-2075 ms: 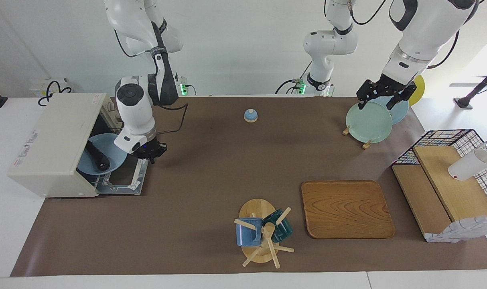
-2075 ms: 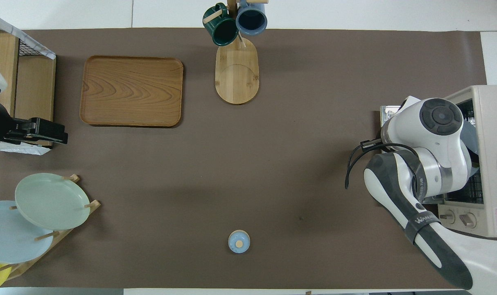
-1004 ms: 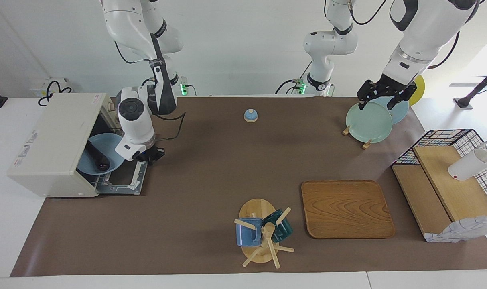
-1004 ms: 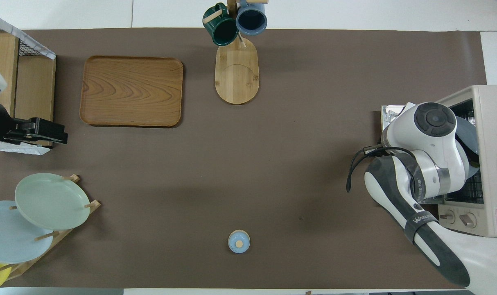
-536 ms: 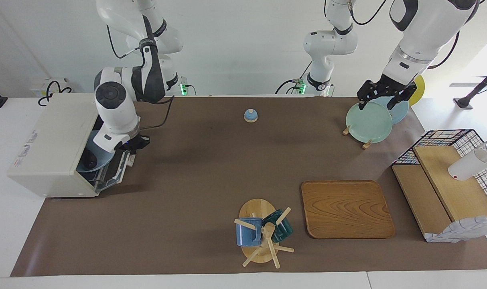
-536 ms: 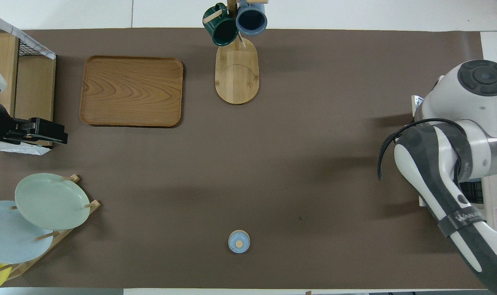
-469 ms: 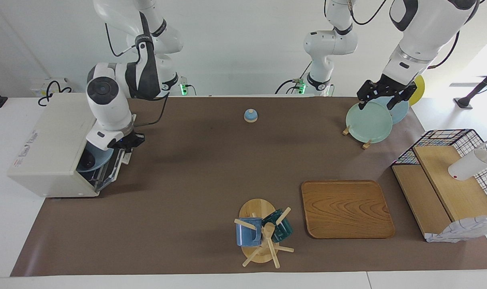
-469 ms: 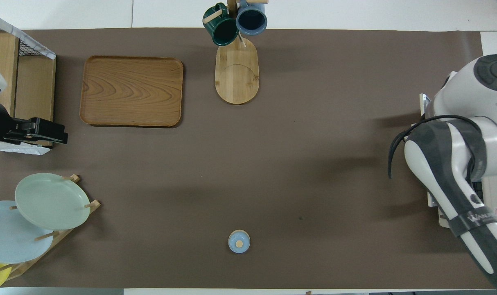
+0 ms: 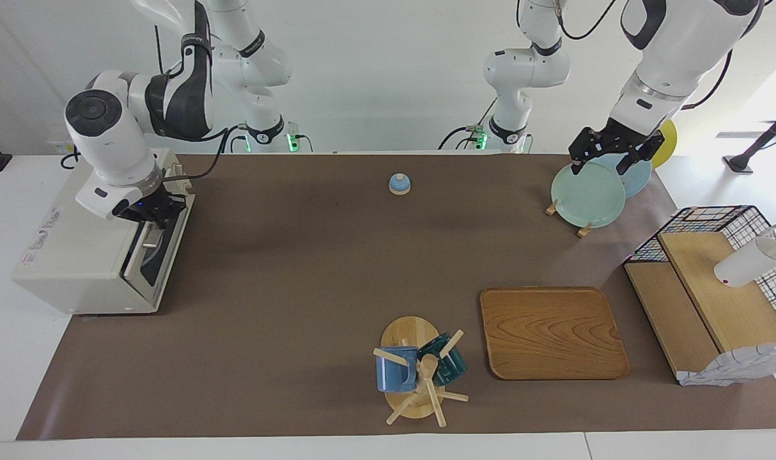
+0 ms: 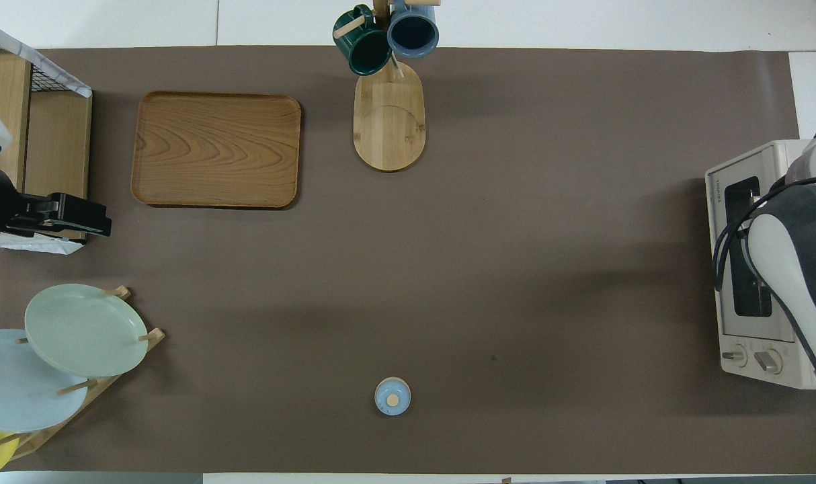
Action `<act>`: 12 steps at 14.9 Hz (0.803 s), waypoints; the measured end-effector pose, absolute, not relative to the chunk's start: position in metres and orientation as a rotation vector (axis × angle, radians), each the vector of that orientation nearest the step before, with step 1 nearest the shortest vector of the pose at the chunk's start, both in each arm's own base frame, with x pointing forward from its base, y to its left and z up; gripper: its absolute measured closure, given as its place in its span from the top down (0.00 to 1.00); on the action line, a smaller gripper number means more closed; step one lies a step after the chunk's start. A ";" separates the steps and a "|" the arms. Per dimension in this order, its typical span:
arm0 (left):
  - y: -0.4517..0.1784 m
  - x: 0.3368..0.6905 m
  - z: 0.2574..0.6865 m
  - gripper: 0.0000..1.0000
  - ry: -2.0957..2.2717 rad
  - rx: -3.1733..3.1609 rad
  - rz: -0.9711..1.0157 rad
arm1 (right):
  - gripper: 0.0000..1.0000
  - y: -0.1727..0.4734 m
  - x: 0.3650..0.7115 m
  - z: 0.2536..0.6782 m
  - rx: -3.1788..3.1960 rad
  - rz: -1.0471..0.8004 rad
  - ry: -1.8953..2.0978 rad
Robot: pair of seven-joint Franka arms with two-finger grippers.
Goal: Put eggplant into oven
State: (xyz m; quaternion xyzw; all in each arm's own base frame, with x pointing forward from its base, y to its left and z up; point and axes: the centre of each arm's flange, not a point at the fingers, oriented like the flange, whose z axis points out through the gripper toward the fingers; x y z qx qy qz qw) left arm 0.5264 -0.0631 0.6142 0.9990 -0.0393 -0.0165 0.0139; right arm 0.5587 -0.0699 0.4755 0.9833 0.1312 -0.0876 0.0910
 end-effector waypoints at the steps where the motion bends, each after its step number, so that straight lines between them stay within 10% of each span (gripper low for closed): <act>1: -0.063 0.526 0.614 1.00 -0.122 3.111 -0.051 | 0.04 -0.069 0.556 0.481 2.921 -0.262 0.393; 8: -0.063 0.526 0.614 1.00 -0.122 3.111 -0.051 | 0.31 -0.056 0.545 0.540 3.039 -0.208 0.369; 12: -0.063 0.526 0.614 1.00 -0.122 3.111 -0.051 | 0.72 -0.051 0.542 0.576 3.073 -0.201 0.355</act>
